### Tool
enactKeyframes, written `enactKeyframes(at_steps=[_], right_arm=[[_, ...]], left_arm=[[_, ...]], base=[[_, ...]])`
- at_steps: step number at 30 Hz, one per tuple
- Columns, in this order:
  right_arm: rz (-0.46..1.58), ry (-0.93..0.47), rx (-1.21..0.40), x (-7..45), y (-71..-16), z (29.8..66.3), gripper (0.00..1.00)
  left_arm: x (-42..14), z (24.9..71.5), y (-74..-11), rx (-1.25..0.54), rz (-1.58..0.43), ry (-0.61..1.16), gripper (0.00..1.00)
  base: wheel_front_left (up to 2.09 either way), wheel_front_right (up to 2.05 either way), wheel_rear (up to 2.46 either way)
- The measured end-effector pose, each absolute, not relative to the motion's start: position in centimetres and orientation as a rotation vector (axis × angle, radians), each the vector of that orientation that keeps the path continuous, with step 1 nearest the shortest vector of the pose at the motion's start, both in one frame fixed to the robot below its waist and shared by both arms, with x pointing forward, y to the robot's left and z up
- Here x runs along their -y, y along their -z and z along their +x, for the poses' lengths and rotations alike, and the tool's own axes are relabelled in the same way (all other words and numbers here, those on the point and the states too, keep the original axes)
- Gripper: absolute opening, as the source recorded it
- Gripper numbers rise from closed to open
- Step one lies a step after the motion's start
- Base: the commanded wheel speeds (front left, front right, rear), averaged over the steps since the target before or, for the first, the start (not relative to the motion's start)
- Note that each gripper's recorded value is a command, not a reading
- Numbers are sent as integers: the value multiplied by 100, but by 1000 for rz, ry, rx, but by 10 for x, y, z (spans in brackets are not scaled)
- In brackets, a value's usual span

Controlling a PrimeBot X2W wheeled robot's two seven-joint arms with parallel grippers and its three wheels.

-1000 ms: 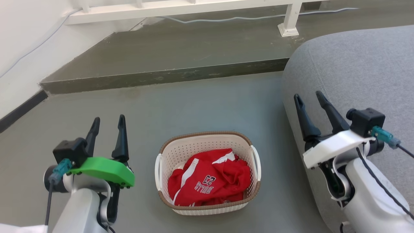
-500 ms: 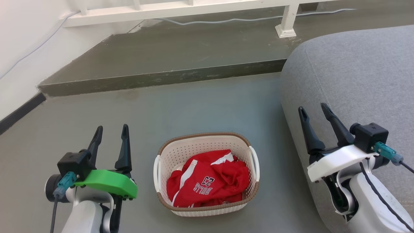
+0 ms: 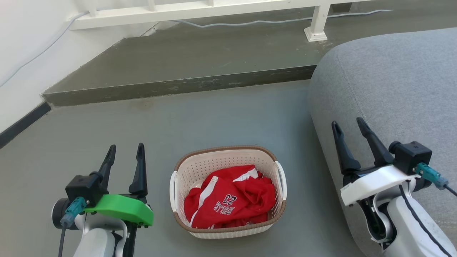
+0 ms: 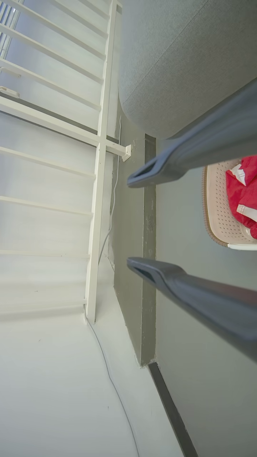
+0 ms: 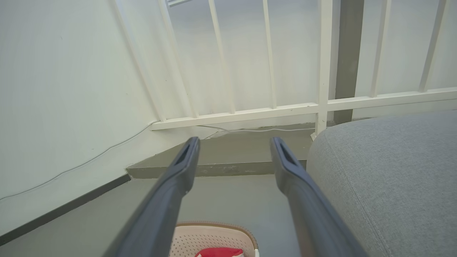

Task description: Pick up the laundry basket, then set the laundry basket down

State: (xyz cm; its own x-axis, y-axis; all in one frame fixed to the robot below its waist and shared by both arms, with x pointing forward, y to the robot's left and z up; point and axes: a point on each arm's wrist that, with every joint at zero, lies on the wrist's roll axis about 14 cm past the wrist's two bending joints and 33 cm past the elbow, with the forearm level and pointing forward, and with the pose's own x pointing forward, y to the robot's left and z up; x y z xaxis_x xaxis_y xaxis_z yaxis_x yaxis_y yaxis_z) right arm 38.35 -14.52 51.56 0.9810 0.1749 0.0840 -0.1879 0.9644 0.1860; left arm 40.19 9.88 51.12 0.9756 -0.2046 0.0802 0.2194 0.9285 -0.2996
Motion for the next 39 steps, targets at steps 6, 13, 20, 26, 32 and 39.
enactKeyframes(at_steps=[6,13,20,26,32,39], right_arm=[[200,-185,66,144,-514,381,100],[188,-181,61,146,-511,377,100],[190,-178,65,147,-512,378,100],[214,-174,2,141,-491,370,0],[271,-153,-20,143,-485,366,0],[363,-123,-32,147,-486,368,0]], left_arm=[[-99,399,-510,47,-302,214,100],[-97,399,-511,54,-289,220,100],[-97,397,-508,46,-285,221,100],[-94,390,-489,-17,-298,225,0],[-99,386,-481,-49,-341,200,0],[-110,387,-476,-81,-424,156,0]], base=[[0,0,0],[0,0,0],[0,0,0],[0,0,0],[0,0,0],[0,0,0]])
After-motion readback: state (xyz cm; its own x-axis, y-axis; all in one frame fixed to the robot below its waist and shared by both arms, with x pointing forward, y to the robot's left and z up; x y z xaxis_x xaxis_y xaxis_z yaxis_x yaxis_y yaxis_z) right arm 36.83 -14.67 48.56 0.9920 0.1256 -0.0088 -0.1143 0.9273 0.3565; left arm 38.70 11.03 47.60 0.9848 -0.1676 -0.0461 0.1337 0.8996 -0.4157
